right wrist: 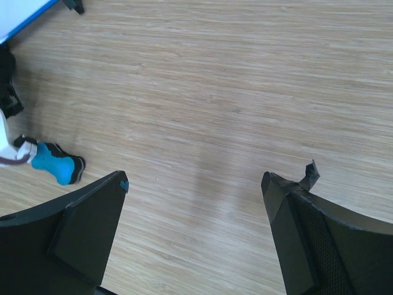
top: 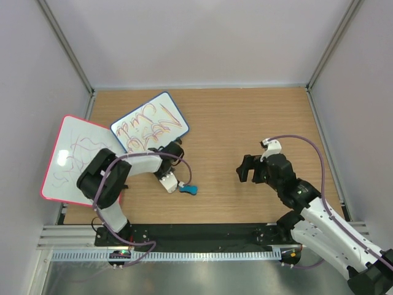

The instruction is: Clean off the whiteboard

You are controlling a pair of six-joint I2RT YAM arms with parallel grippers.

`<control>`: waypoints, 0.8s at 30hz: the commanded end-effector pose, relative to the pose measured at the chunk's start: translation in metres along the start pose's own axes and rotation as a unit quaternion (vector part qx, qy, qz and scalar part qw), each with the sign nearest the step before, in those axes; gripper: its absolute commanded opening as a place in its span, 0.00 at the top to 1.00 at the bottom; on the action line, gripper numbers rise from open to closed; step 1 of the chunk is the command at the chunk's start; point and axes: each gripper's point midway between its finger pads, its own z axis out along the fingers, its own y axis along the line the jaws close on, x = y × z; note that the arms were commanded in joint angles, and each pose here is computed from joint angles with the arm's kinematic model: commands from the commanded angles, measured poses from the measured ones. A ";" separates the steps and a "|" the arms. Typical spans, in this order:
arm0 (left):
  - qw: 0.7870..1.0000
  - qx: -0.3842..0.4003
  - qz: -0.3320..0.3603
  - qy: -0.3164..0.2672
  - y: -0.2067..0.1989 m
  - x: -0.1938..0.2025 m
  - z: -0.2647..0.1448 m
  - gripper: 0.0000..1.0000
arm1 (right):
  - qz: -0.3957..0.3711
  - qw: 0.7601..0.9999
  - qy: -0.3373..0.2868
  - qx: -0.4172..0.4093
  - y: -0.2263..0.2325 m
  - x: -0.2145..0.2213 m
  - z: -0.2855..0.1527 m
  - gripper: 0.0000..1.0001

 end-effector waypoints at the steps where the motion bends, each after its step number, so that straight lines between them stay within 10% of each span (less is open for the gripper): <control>1: 0.999 0.012 0.034 -0.024 -0.018 -0.031 -0.004 1.00 | 0.015 0.999 -0.030 -0.013 0.009 -0.023 -0.010 0.00; 19: 0.996 -0.004 0.082 -0.046 -0.032 -0.106 -0.037 0.99 | 0.009 0.999 0.009 -0.033 0.016 -0.009 -0.006 0.00; 24: 0.998 -0.023 0.039 -0.034 -0.023 -0.100 -0.046 0.64 | 0.006 0.999 0.021 -0.040 0.019 -0.005 -0.003 0.00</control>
